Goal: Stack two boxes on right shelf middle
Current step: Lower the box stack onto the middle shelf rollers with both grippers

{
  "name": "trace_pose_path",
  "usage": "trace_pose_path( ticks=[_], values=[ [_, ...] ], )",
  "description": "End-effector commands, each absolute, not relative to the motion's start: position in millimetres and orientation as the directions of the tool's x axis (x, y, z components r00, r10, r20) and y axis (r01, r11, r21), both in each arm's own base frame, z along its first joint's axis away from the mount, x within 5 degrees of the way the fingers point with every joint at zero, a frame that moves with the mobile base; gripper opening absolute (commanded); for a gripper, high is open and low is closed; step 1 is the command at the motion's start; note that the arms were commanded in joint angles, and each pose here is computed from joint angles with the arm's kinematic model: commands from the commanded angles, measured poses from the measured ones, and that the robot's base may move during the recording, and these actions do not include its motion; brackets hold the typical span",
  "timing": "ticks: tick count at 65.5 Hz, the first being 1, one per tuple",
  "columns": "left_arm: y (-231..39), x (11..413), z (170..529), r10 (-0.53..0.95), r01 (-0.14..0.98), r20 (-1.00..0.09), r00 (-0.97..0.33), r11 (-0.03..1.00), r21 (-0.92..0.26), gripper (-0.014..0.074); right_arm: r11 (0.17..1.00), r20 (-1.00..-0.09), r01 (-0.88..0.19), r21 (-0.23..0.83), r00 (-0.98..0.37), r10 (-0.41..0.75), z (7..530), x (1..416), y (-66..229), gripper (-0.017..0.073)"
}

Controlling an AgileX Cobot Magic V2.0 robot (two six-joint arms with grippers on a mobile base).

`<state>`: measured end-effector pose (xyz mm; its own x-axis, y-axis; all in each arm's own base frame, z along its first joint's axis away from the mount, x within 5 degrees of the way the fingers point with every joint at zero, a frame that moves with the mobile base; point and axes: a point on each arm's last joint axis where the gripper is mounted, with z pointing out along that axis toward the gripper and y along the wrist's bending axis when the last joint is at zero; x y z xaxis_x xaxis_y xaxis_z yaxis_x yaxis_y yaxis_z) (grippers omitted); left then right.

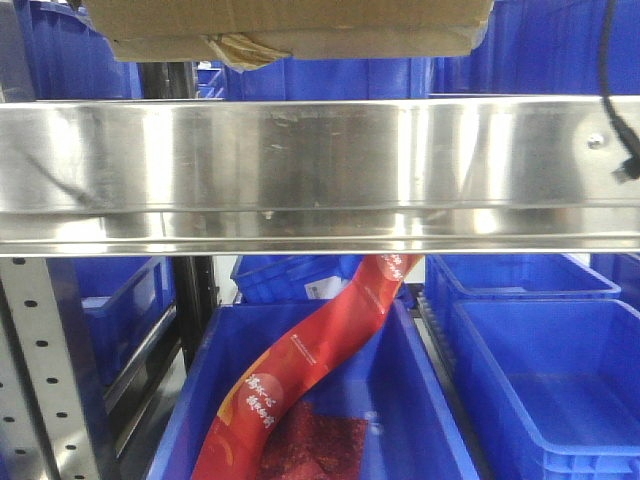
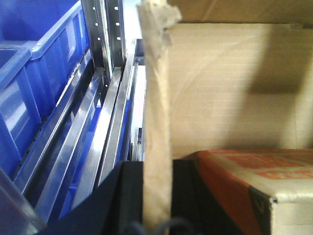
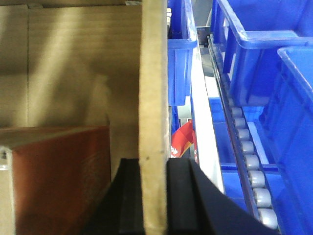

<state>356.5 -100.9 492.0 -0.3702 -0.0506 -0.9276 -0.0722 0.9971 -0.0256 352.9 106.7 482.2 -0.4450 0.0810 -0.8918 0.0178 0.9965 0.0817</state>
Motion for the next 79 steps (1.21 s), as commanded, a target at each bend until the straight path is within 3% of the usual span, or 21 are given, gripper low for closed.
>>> trace_pose_path(
  ticks=[1, 30, 48, 66, 73, 79],
  values=[
    [-99.3, 352.7, 502.7, -0.044, -0.062, -0.948, -0.315, 0.998, -0.025, -0.0111, 0.996, -0.926, -0.002, 0.092, -0.368, 0.085, 496.5, 349.1, 105.1, -0.0162],
    [-99.6, 353.2, 504.3, -0.039, -0.057, -0.954, -0.298, 0.998, -0.023, -0.0111, 0.994, -0.949, -0.036, 0.104, -0.302, 0.088, 502.9, 351.0, 107.8, -0.0162],
    [-102.9, 349.4, 485.0, -0.108, -0.07, -0.88, -0.462, 0.994, -0.085, -0.0111, 0.993, -0.814, 0.051, 0.105, -0.569, 0.115, 471.4, 347.5, 106.7, -0.0162],
    [-111.5, 362.2, 464.2, -0.108, -0.056, -0.838, -0.535, 0.994, -0.092, -0.0111, 0.994, -0.756, 0.067, 0.088, -0.645, 0.111, 450.8, 358.8, 112.1, -0.0156],
    [-113.9, 365.0, 460.0, -0.081, -0.033, -0.832, -0.549, 0.997, -0.074, -0.0069, 0.994, -0.757, 0.067, 0.089, -0.645, 0.111, 450.9, 358.7, 112.1, -0.0036],
    [-114.4, 365.3, 460.4, -0.083, -0.03, -0.834, -0.546, 0.996, -0.08, 0.0071, 0.994, -0.76, 0.065, 0.09, -0.64, 0.111, 451.3, 359.1, 112.3, 0.0181]
  ],
)
